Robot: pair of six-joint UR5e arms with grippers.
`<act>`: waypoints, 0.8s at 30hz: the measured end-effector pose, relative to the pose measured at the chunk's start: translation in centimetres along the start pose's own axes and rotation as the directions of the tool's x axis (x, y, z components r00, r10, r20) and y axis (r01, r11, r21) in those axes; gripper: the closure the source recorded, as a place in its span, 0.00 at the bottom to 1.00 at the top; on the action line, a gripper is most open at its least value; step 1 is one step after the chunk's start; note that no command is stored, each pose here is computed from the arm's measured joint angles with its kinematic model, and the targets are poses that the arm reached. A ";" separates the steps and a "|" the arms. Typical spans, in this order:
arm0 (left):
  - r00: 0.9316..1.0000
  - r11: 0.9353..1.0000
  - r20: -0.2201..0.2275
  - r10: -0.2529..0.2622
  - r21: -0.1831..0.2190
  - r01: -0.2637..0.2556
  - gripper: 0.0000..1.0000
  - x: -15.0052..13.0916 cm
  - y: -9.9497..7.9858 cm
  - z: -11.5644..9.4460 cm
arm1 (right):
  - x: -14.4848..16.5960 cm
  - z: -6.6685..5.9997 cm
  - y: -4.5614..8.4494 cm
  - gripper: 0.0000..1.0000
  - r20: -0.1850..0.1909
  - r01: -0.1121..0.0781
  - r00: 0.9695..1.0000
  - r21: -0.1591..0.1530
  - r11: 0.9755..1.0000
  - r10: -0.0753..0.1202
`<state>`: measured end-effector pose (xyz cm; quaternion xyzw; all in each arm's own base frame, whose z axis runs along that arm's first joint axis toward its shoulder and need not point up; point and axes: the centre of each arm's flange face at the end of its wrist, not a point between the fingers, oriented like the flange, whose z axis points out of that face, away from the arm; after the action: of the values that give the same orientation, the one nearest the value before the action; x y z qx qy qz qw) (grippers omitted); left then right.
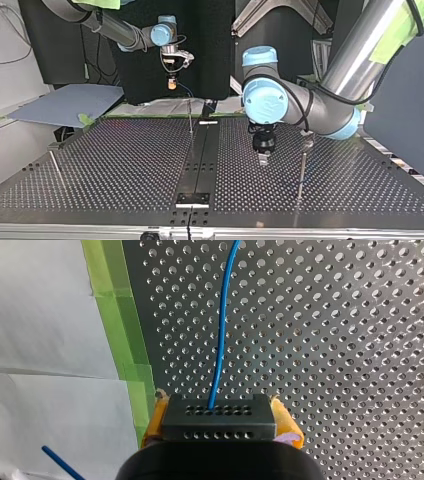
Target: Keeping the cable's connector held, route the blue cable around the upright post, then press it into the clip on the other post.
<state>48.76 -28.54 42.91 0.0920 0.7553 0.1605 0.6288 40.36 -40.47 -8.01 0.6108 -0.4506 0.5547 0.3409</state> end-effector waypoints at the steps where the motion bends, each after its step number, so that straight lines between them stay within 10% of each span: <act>1: 1.000 1.000 0.005 0.001 -0.006 -0.001 0.00 0.0 -0.2 0.3 | 0.0 0.0 0.0 1.00 0.000 0.000 1.000 0.000 1.000 0.000; 24: 0.988 0.975 -0.039 0.148 -0.158 -0.153 0.00 4.1 -1.8 6.9 | 0.0 0.0 -0.2 1.00 0.000 0.000 1.000 0.009 1.000 0.000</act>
<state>54.82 -27.99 37.41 0.0957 0.7392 0.2694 0.6098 40.49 -40.39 -8.01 0.6125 -0.4480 0.5567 0.3380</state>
